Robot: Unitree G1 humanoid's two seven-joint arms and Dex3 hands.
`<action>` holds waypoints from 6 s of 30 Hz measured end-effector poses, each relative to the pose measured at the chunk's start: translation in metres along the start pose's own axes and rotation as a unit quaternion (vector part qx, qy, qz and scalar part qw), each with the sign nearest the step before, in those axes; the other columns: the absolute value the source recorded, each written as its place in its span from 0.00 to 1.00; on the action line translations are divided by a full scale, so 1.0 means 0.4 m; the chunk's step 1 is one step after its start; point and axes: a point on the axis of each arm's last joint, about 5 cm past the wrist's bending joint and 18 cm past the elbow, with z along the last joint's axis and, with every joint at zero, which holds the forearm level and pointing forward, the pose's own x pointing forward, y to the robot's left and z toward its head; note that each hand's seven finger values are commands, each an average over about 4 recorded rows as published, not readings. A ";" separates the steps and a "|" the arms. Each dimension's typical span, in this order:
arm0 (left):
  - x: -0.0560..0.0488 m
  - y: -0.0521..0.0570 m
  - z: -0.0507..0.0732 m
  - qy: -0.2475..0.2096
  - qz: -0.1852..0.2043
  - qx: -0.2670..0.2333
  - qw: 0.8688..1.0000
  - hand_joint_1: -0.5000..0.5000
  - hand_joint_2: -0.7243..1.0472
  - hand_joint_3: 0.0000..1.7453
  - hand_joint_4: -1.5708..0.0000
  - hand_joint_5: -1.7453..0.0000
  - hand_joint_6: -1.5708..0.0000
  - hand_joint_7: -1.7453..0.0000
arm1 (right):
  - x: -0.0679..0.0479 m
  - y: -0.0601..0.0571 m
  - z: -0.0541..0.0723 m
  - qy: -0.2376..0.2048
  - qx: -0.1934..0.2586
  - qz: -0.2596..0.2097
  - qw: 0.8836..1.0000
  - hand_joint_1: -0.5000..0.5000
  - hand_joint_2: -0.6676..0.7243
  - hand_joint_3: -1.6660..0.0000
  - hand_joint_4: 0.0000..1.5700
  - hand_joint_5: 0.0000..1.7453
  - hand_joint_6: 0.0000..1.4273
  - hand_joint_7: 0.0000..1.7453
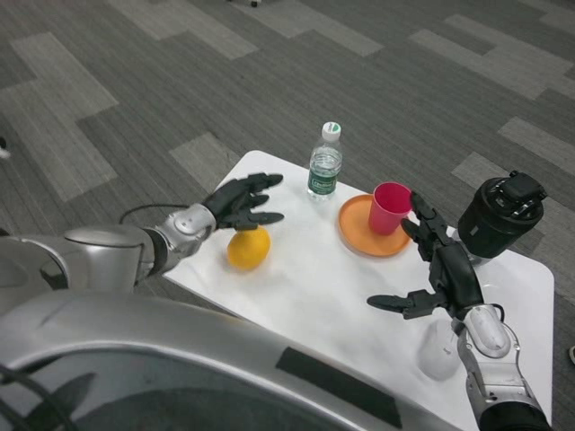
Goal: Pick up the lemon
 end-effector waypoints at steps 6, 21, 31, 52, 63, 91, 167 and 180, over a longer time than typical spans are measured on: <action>-0.014 0.028 -0.005 -0.014 0.028 -0.019 0.999 1.00 0.28 0.05 0.95 0.94 0.85 1.00 | 0.000 0.000 0.000 0.000 0.001 0.000 1.000 0.46 0.45 0.76 0.00 0.28 0.00 0.00; -0.021 0.037 -0.011 -0.012 0.020 -0.029 0.999 1.00 0.55 0.05 0.95 0.94 0.86 1.00 | -0.001 0.000 -0.002 0.003 0.001 -0.001 1.000 0.46 0.45 0.76 0.00 0.28 0.00 0.00; -0.031 0.040 -0.021 -0.004 0.015 -0.019 1.000 1.00 0.90 0.05 0.96 0.94 1.00 1.00 | -0.001 0.000 -0.003 0.004 0.001 -0.001 1.000 0.46 0.45 0.76 0.00 0.28 0.00 0.00; -0.060 0.059 -0.035 0.005 -0.056 0.011 0.998 1.00 1.00 0.05 1.00 0.91 1.00 1.00 | -0.003 0.000 -0.005 0.006 0.002 -0.001 1.000 0.46 0.45 0.76 0.00 0.28 0.00 0.00; -0.088 0.067 -0.062 0.034 -0.051 0.012 0.998 1.00 0.83 0.05 1.00 0.94 1.00 1.00 | -0.004 -0.001 -0.007 0.009 0.002 -0.002 1.000 0.46 0.45 0.76 0.00 0.28 0.00 0.00; -0.077 0.044 -0.075 0.086 -0.086 0.110 0.987 1.00 0.23 0.05 1.00 1.00 1.00 1.00 | -0.005 -0.001 -0.009 0.012 0.002 -0.002 1.000 0.46 0.45 0.76 0.00 0.28 0.00 0.00; 0.013 -0.028 -0.021 0.124 -0.130 0.324 0.929 1.00 0.95 0.05 0.95 0.94 1.00 1.00 | -0.005 0.001 -0.010 0.013 0.003 -0.001 1.000 0.46 0.45 0.76 0.00 0.28 0.00 0.00; 0.039 -0.021 0.007 0.137 -0.157 0.368 0.906 1.00 0.95 0.05 0.56 0.38 0.88 0.85 | -0.005 0.000 -0.010 0.013 0.002 -0.001 1.000 0.46 0.47 0.76 0.00 0.28 0.00 0.00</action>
